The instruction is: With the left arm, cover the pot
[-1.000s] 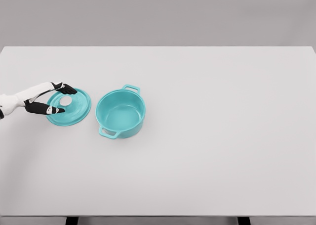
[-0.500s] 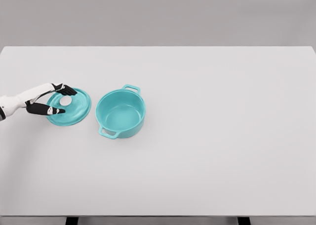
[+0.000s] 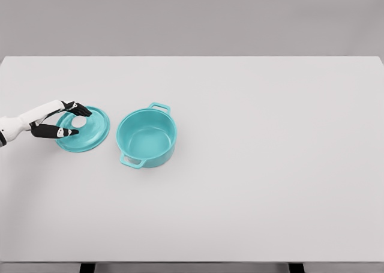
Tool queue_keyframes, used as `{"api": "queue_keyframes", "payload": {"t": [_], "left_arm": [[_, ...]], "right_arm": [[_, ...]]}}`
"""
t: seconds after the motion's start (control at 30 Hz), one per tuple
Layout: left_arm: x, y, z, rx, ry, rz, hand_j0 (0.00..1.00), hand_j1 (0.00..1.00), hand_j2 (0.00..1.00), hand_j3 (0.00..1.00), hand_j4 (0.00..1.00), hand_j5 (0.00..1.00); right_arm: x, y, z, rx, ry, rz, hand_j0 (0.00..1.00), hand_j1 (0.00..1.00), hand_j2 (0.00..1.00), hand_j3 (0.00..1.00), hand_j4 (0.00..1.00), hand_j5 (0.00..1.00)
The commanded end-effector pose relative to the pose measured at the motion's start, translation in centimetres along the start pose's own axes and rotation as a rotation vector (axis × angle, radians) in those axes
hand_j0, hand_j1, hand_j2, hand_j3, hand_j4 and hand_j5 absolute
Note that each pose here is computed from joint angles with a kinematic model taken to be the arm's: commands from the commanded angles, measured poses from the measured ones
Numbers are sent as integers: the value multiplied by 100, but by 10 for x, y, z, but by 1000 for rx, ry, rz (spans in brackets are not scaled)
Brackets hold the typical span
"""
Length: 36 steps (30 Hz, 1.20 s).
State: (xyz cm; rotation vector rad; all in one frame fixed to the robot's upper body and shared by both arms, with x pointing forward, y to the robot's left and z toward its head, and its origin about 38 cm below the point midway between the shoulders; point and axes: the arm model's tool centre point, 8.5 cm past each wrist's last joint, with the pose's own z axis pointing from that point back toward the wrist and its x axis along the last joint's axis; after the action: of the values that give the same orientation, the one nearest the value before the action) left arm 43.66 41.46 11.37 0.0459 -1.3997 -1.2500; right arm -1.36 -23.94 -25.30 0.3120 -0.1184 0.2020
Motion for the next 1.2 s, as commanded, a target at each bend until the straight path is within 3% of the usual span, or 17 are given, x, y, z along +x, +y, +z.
{"api": "queue_keyframes", "payload": {"t": [0.0,0.5,0.63,0.73,0.87,0.97,1.07,1.17], "left_arm": [[-3,-7,-1,-38,19,-23,60,60,60,60,60,60],[4,-10,-6,-61,-6,-34,44,44,44,44,44,44],[22,-3,-10,-57,-59,-63,43,43,43,43,43,43],[24,0,-10,-50,-65,-65,44,44,44,44,44,44],[36,18,-8,-22,-91,-84,44,44,44,44,44,44],[39,21,-9,-17,-100,-91,44,44,44,44,44,44],[58,29,-7,-17,-149,-119,44,44,44,44,44,44],[59,30,-5,-16,-153,-121,44,44,44,44,44,44]], "right_arm": [[0,0,0,0,0,1,100,100,100,100,100,100],[0,0,0,0,0,1,100,100,100,100,100,100],[0,0,0,0,0,1,100,100,100,100,100,100],[0,0,0,0,0,1,100,100,100,100,100,100],[0,0,0,0,0,1,100,100,100,100,100,100],[0,0,0,0,0,1,100,100,100,100,100,100],[0,0,0,0,0,1,100,100,100,100,100,100],[0,0,0,0,0,1,100,100,100,100,100,100]]}}
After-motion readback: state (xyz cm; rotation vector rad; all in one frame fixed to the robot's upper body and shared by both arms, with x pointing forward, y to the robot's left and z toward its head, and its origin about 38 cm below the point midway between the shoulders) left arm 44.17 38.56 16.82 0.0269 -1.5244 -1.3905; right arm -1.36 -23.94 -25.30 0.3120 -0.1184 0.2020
